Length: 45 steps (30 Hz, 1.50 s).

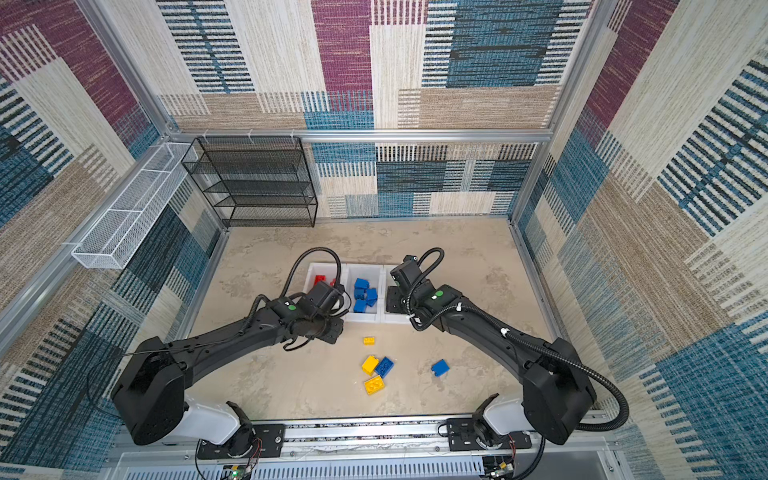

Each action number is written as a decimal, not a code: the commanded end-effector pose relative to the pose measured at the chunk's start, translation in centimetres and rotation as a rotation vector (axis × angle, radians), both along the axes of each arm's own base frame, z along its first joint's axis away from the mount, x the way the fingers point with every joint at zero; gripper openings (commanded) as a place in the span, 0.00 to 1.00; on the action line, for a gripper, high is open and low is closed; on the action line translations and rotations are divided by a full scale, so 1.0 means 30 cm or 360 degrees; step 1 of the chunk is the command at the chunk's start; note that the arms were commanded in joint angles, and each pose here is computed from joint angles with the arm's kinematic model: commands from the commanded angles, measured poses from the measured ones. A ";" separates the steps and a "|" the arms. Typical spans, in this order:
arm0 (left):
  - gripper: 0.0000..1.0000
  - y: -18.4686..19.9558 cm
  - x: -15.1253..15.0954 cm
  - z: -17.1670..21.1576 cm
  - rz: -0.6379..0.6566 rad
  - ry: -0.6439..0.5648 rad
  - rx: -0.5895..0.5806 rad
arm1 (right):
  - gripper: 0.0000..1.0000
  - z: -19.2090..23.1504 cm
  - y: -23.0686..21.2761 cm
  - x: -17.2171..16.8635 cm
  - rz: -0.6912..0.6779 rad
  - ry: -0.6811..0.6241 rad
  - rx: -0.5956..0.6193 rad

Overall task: Sort the legos into containers by color
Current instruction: 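Lower the left gripper onto the red brick near the bin and grasp it, then carry the red brick with the left gripper into the nearest compartment and release, then grasp the large yellow brick on the table with the right gripper while the left withdraws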

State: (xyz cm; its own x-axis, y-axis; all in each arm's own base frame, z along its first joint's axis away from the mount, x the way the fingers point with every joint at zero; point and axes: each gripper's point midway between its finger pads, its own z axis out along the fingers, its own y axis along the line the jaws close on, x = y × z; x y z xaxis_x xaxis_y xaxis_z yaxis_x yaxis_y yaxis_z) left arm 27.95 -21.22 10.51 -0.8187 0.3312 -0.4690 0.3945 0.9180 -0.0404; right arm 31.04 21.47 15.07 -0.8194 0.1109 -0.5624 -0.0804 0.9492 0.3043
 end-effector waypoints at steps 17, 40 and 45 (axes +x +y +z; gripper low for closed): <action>0.47 0.138 0.440 0.016 0.0145 -0.0025 0.0128 | 0.60 0.008 -0.022 -0.022 -0.0029 -0.0004 0.0017; 0.59 0.177 0.275 0.157 0.0193 -0.0158 -0.0089 | 0.62 -0.133 -0.039 -0.146 0.0028 0.0181 -0.0051; 0.59 0.213 0.183 0.145 0.0254 -0.0142 -0.0149 | 0.62 -0.183 0.023 -0.226 0.0146 0.0249 -0.0049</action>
State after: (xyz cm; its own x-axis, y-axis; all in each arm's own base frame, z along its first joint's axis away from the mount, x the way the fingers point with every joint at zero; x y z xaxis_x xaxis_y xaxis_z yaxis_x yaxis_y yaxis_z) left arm 34.29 -14.86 14.79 -0.8043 0.2081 -0.5566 0.2816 0.9583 -0.0486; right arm 25.12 21.02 9.80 -0.8952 0.0245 -0.4451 -0.1039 0.9595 0.2619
